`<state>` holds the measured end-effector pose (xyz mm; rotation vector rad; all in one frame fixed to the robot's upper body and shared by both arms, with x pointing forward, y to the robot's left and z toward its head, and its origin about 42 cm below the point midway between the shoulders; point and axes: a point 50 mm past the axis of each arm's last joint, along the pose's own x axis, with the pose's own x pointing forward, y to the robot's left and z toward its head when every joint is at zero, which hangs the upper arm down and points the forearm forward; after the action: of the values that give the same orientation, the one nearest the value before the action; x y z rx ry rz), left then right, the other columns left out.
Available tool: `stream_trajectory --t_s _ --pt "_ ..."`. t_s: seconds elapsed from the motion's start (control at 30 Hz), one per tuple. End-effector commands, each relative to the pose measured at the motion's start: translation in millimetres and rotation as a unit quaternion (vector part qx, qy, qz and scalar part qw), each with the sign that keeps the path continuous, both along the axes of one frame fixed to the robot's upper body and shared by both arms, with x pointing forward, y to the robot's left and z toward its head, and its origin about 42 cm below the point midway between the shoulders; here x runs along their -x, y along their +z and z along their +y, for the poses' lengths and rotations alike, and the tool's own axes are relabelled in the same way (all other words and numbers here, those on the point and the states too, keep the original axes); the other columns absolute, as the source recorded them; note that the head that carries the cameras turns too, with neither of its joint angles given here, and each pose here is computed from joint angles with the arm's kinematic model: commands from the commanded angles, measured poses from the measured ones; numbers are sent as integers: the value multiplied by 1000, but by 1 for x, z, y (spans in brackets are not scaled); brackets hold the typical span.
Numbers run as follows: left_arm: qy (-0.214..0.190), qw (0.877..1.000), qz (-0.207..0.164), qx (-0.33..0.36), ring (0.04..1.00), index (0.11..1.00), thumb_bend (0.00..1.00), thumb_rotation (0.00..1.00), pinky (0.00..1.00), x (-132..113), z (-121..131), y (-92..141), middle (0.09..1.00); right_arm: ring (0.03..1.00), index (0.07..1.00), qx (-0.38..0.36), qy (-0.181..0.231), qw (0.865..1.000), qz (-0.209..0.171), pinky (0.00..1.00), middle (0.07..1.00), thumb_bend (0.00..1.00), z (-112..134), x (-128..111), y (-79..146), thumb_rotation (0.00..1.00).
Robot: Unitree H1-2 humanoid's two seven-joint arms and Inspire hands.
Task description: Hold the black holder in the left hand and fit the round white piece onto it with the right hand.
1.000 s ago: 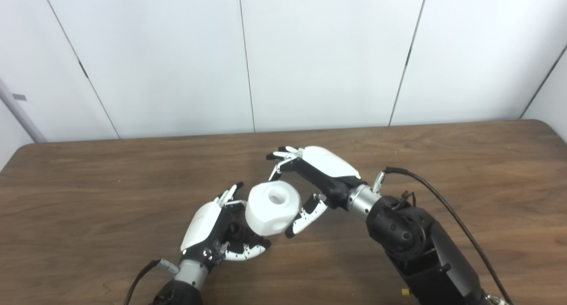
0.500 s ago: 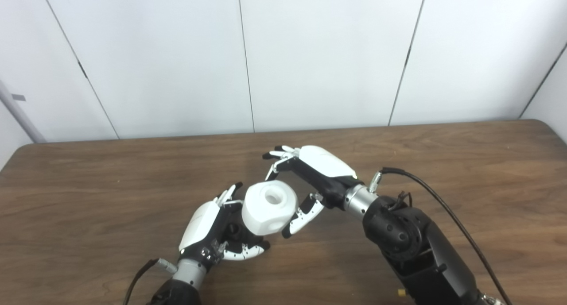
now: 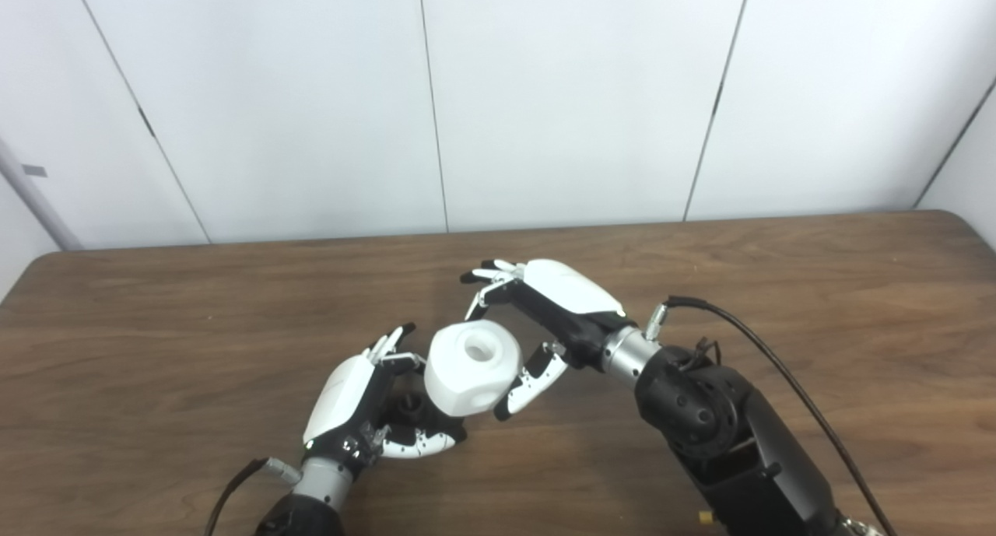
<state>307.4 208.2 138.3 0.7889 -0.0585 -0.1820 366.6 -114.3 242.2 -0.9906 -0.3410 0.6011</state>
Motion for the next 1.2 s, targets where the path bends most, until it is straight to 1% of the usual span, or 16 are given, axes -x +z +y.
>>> stream_trajectory --t_s 0.0,0.33,0.53,0.87,1.17 --pt "13 1000 -3 -13 1000 564 943 0 1000 2 11 6 989 977 476 -20 17 998 -50 994 907 513 10 -5 26 128" --pt "18 1000 -4 -16 1000 570 949 0 1000 2 19 8 985 977 476 -20 19 998 -53 996 907 514 12 -7 28 129" --pt "24 1000 1 -20 1000 569 933 0 1000 7 24 7 986 980 476 -23 23 998 -51 1000 908 513 12 -8 28 129" --pt "36 999 6 -15 1000 564 934 0 1000 17 31 2 984 980 476 -25 31 998 -50 999 909 513 15 -9 29 129" --pt "45 999 13 -16 1000 560 925 0 1000 24 31 0 983 980 476 -27 41 998 -48 997 907 513 18 -10 30 129"
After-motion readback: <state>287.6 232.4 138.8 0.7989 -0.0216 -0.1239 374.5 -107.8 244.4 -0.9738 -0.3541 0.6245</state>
